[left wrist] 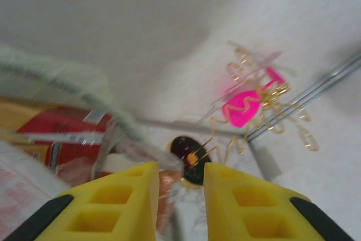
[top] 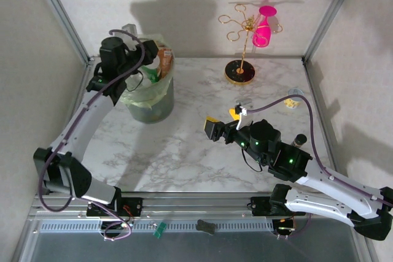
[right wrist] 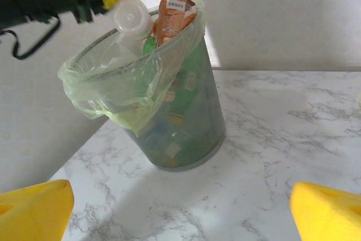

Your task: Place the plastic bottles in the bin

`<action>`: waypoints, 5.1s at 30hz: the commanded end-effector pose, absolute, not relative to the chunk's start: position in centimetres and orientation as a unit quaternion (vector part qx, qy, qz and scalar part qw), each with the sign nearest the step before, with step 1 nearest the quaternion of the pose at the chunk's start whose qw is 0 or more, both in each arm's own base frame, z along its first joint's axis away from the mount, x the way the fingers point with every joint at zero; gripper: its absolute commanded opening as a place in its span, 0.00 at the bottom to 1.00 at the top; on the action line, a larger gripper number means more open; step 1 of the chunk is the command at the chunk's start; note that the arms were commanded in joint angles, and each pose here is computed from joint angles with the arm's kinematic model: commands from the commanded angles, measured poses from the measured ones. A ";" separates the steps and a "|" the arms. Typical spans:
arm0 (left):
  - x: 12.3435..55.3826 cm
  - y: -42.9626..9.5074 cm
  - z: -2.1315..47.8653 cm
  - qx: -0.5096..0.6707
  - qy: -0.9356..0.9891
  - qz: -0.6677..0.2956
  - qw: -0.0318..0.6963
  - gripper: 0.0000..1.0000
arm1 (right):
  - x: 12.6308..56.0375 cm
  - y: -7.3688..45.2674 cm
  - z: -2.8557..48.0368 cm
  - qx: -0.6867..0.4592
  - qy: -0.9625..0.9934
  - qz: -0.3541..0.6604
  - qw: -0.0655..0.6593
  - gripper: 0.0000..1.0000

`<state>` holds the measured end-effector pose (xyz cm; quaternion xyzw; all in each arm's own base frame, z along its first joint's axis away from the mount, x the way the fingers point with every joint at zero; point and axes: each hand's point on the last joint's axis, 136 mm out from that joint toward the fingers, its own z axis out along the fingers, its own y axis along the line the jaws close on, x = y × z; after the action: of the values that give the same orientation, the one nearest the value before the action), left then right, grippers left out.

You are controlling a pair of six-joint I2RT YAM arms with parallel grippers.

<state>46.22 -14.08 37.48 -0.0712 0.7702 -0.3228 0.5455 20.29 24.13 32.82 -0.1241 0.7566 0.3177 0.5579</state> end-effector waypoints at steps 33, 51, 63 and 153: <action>34.9 -14.4 45.2 0.009 0.697 -0.307 0.648 0.99 | 19.9 21.4 40.8 -0.140 0.683 0.295 0.653 0.99; 24.7 -6.5 38.7 -0.012 0.644 -0.135 0.753 0.99 | 20.4 15.3 40.7 -0.097 0.638 0.180 0.742 0.99; 27.0 -6.6 27.7 -0.019 0.688 -0.096 0.719 0.99 | 21.4 14.2 33.6 -0.140 0.575 0.077 0.803 0.99; 37.5 1.4 12.9 -0.109 0.737 0.004 0.667 0.99 | 37.3 -1.1 12.4 0.048 0.746 -0.009 0.664 0.99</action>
<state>37.11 1.71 12.41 -0.1212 0.7396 0.0080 0.6620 37.10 -1.04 11.66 0.0485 0.7555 -0.0115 0.6533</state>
